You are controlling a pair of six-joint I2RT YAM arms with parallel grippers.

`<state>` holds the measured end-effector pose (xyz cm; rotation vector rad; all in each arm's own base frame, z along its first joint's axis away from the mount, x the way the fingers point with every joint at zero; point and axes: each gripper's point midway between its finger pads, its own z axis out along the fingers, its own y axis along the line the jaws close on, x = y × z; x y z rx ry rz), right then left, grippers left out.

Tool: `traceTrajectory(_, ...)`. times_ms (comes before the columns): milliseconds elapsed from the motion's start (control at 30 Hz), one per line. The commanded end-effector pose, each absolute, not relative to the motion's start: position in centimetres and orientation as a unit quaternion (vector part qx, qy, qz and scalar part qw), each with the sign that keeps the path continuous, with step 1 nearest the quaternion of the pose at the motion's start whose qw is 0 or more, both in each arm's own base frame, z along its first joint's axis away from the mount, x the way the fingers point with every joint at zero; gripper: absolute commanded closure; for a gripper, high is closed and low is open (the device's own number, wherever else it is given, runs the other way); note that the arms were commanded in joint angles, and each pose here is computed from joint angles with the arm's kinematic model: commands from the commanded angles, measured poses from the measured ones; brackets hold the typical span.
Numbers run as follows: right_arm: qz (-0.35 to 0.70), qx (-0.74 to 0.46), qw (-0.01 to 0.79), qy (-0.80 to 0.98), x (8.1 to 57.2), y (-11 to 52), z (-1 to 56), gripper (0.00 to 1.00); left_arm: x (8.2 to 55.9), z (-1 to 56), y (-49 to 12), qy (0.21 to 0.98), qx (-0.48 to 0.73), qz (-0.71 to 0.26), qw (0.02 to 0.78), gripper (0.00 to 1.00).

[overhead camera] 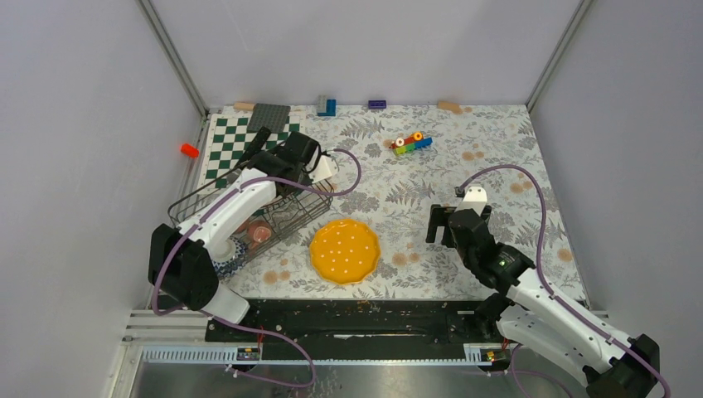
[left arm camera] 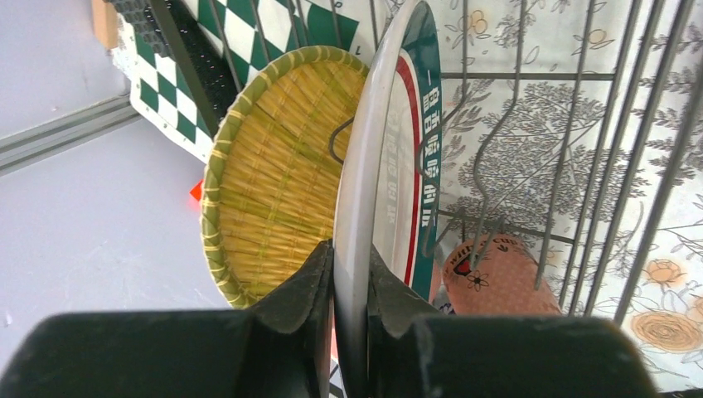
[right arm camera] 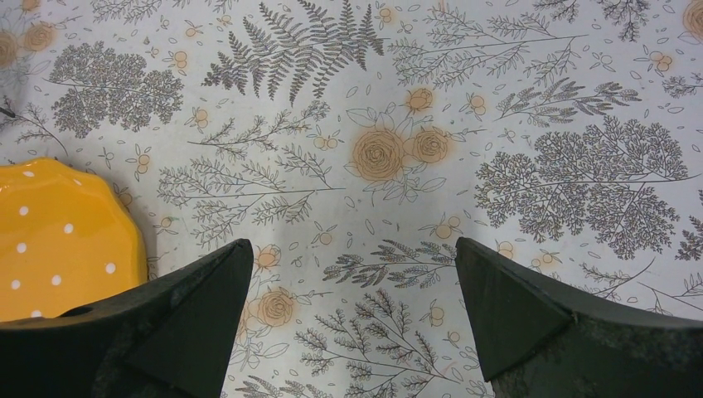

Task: Unload the mixed dishes from the dish rack
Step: Pick up the plate from the dish rack.

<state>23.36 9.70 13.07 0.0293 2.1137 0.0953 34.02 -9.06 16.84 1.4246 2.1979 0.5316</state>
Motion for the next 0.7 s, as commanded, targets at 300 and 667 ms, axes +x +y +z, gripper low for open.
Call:
traceTrajectory(300,0.051,0.025,0.527,0.848,23.7,9.4,15.9,0.0,36.0,27.4,-8.4,0.76,0.462,0.277,0.364,1.0)
traceTrajectory(667,0.101,0.032,0.542,0.834,22.4,9.6,16.5,0.0,33.1,33.0,-9.1,0.743,0.439,0.25,0.44,1.0)
